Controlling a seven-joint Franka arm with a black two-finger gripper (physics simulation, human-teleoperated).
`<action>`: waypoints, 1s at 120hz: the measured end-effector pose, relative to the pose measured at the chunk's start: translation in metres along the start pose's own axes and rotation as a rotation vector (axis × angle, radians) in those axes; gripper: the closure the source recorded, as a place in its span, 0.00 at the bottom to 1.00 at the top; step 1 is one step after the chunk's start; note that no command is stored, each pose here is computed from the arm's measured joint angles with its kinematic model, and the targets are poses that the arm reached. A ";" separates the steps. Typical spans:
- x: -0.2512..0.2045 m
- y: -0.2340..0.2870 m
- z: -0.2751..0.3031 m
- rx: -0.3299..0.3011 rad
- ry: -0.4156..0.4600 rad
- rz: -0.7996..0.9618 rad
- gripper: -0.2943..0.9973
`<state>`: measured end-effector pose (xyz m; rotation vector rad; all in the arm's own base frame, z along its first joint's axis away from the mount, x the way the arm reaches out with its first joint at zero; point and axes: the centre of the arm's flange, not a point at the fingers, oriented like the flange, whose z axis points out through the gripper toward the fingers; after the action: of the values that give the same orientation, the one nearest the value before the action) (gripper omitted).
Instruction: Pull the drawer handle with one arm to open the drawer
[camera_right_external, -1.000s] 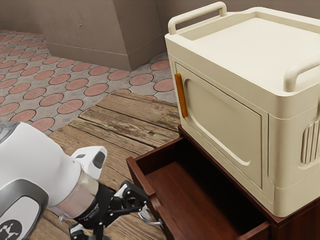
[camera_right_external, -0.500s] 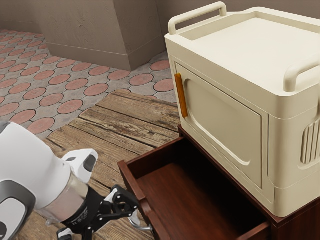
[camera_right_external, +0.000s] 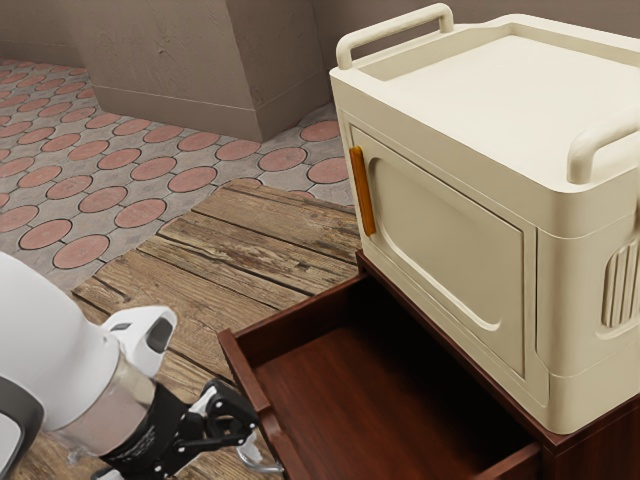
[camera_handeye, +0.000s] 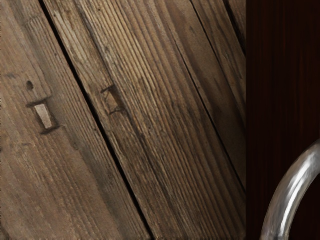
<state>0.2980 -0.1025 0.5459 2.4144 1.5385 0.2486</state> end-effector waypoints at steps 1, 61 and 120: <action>0.000 0.000 0.000 0.001 0.000 0.000 0.23; -0.005 -0.003 -0.004 0.001 0.001 -0.009 0.23; -0.020 0.006 -0.029 -0.044 0.029 0.023 0.23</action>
<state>0.2863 -0.1189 0.5752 2.4062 1.5015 0.3196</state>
